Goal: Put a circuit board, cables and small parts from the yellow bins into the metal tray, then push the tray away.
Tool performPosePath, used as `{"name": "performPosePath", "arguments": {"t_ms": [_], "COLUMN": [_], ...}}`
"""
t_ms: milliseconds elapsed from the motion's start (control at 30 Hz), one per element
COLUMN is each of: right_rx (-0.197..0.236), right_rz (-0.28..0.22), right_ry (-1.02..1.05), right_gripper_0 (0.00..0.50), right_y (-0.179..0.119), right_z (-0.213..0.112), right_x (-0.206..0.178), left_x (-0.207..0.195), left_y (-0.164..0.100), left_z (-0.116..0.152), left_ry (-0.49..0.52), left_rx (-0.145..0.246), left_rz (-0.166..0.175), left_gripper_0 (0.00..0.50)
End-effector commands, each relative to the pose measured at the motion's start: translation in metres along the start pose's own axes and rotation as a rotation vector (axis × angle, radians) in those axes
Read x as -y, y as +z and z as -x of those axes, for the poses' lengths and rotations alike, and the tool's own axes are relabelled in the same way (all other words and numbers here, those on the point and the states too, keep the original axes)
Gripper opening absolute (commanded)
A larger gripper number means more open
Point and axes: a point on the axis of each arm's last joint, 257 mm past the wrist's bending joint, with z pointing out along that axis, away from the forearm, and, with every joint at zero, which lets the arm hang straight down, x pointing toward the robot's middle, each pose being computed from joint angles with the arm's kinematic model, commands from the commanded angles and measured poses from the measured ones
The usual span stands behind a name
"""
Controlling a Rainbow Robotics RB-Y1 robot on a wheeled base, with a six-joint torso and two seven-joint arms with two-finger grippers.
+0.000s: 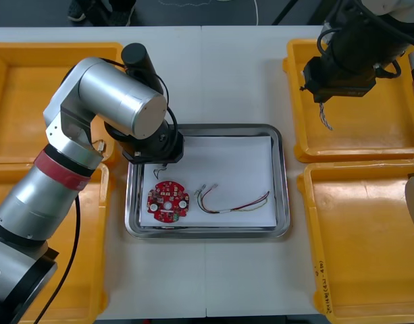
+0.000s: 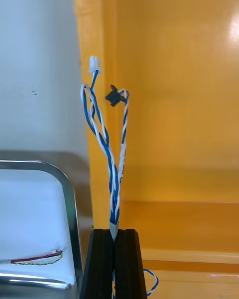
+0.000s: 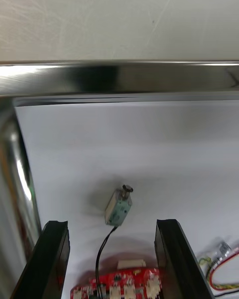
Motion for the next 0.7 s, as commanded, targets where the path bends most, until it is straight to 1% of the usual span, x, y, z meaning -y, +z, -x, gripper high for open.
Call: {"name": "performPosePath", "arguments": {"t_ms": [33, 167, 200, 233, 300, 367, 433, 467, 533, 600, 700], "right_rx": [0.047, 0.061, 0.059, 0.061, 0.053, 0.051, 0.046, 0.044, 0.043, 0.047, 0.057], "right_rz": [-0.011, -0.006, -0.001, -0.001, 0.001, 0.0, -0.003, -0.003, -0.015, -0.023, -0.022], "right_ry": [-0.096, -0.116, -0.119, -0.121, -0.123, -0.124, -0.131, -0.135, -0.16, -0.192, -0.25], "right_gripper_0": [0.0, 0.0, 0.0, 0.0, 0.0, 0.0, 0.0, 0.0, 0.0, 0.0, 0.0], "right_y": [-0.012, -0.014, -0.013, -0.014, -0.011, -0.011, -0.009, -0.008, -0.007, -0.007, -0.009], "right_z": [-0.002, -0.004, -0.005, -0.005, -0.008, -0.009, -0.011, -0.011, -0.014, -0.015, -0.018], "right_x": [0.0, -0.004, -0.005, -0.006, -0.007, -0.007, -0.009, -0.01, -0.015, -0.02, -0.031], "left_x": [0.014, 0.01, 0.009, 0.007, 0.003, 0.0, -0.002, -0.004, -0.011, -0.015, -0.027], "left_y": [-0.045, -0.067, -0.076, -0.079, -0.095, -0.106, -0.12, -0.123, -0.136, -0.145, -0.155], "left_z": [0.017, 0.022, 0.025, 0.025, 0.028, 0.033, 0.04, 0.043, 0.051, 0.057, 0.064], "left_ry": [0.013, -0.001, -0.006, -0.009, -0.029, -0.036, -0.042, -0.044, -0.051, -0.055, -0.064], "left_rx": [0.062, 0.089, 0.104, 0.107, 0.127, 0.153, 0.196, 0.207, 0.242, 0.259, 0.272], "left_rz": [-0.062, -0.078, -0.085, -0.088, -0.103, -0.113, -0.126, -0.126, -0.128, -0.134, -0.126], "left_gripper_0": [0.5, 0.5, 0.5, 0.5, 0.5, 0.5, 0.5, 0.5, 0.5, 0.5, 0.5]}}
